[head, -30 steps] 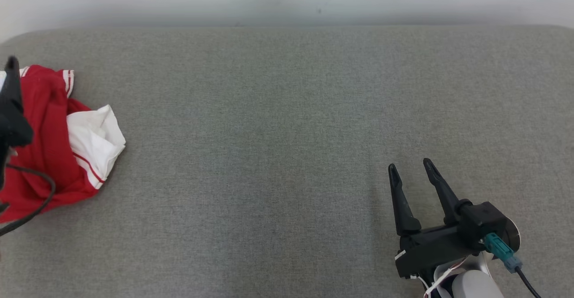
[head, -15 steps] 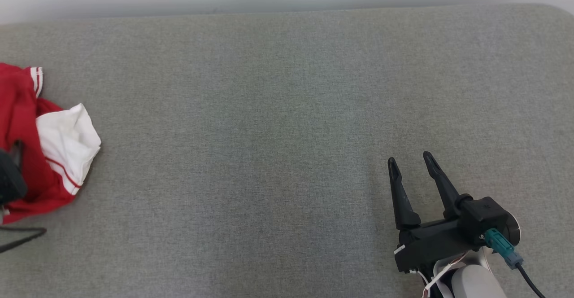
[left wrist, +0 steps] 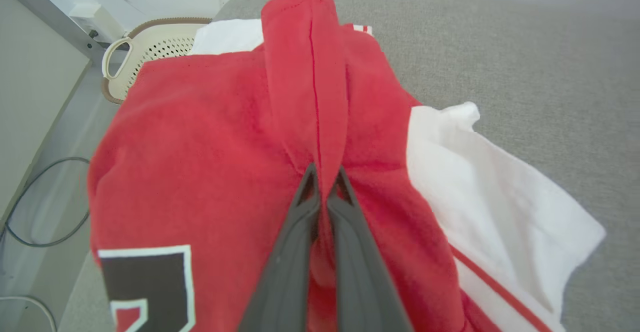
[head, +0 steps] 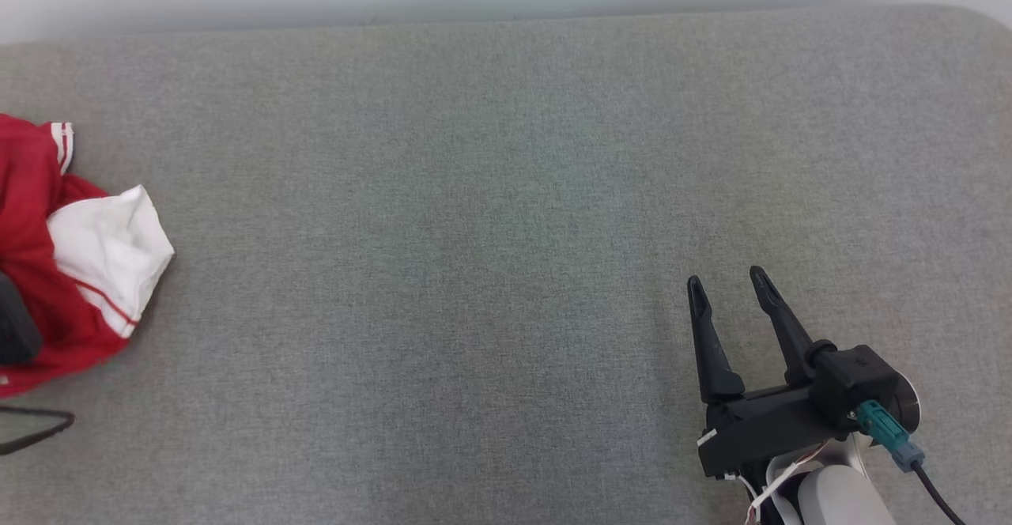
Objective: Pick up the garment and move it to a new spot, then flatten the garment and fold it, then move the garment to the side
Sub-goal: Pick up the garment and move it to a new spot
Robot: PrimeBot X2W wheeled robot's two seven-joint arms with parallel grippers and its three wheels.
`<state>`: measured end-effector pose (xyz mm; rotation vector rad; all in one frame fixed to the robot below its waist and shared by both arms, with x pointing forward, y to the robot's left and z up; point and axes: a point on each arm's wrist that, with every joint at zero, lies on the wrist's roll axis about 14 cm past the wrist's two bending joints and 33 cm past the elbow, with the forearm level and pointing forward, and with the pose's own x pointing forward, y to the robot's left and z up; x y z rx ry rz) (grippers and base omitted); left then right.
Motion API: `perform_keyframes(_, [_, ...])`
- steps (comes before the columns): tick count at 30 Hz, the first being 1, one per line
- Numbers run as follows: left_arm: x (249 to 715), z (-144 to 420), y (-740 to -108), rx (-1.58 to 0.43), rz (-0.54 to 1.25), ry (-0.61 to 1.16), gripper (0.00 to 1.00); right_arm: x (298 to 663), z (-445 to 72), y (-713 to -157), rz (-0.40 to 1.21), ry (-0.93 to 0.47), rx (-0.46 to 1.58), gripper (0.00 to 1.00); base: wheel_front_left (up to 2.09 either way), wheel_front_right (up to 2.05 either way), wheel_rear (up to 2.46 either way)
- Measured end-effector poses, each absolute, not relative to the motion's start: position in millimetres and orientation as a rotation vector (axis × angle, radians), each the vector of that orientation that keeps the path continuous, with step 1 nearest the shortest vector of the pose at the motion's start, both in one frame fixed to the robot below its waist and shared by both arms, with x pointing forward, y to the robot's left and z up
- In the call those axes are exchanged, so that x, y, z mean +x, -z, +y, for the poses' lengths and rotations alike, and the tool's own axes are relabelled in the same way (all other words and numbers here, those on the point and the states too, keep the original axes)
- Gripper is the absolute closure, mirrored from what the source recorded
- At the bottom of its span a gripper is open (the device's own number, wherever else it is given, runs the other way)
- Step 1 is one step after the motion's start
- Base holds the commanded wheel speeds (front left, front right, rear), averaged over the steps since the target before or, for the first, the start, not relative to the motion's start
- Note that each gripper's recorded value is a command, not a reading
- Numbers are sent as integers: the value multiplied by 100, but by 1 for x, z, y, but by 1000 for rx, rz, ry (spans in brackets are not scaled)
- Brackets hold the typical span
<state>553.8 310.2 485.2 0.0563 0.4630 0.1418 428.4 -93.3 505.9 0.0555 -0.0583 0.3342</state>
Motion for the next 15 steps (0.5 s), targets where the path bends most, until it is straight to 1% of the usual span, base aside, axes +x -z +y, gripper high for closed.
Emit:
perform_keyframes(5, [561,309,-525,90,320,-128,100,425,-89,-512,-74,-344,59,0,0,0,0])
perform_keyframes(10, [567,307,-579,139,162,-111,100,420,-85,-518,-89,-355,70,0,0,0,0])
perform_keyframes(11, [567,307,-579,139,162,-111,100,420,-85,-518,-89,-355,70,0,0,0,0])
perform_keyframes(12, [569,304,-602,149,95,-100,100,418,-83,-519,-93,-359,71,0,0,0,0])
perform_keyframes(13, [569,304,-602,149,95,-100,100,418,-83,-519,-93,-359,71,0,0,0,0])
perform_keyframes(15, [569,298,-626,167,27,-81,100,416,-82,-522,-101,-363,77,0,0,0,0])
